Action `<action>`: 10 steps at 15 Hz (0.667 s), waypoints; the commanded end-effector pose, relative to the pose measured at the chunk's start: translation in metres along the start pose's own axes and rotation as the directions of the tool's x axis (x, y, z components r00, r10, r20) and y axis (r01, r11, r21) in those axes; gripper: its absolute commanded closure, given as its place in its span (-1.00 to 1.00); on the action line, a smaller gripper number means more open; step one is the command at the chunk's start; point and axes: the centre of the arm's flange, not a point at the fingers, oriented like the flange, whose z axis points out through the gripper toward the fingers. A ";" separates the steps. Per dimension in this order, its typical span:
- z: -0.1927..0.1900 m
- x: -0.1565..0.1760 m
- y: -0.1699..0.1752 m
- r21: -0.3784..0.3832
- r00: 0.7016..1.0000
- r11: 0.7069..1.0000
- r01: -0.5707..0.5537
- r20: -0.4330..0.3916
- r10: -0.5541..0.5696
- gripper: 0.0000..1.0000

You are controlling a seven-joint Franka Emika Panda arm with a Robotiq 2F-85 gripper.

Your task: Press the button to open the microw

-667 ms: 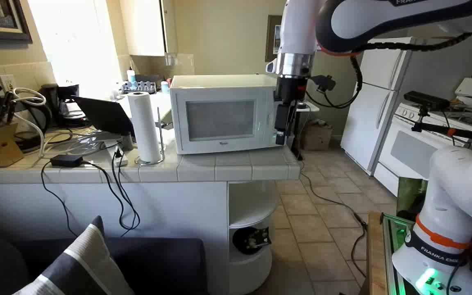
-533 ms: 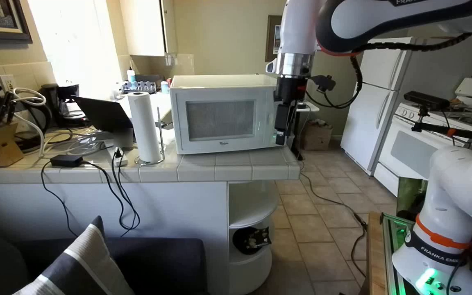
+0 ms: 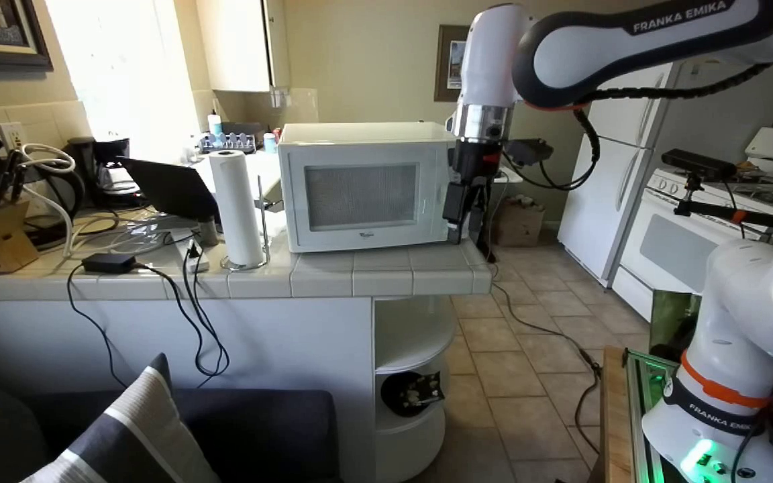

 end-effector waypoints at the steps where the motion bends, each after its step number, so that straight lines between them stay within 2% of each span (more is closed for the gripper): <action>1: 0.054 -0.022 0.031 -0.010 0.980 0.981 -0.193 -0.055 0.192 -1.00; 3: 0.076 -0.032 0.056 -0.023 0.954 0.958 -0.287 -0.097 0.284 -1.00; 4: 0.085 -0.038 0.070 -0.036 0.939 0.944 -0.329 -0.121 0.322 -0.50; 5: 0.093 -0.043 0.080 -0.051 0.922 0.928 -0.370 -0.141 0.360 -0.46; 8: 0.106 -0.055 0.115 -0.105 0.865 0.869 -0.484 -0.212 0.456 0.03; 10: 0.102 -0.060 0.134 -0.125 0.817 0.823 -0.554 -0.273 0.508 0.34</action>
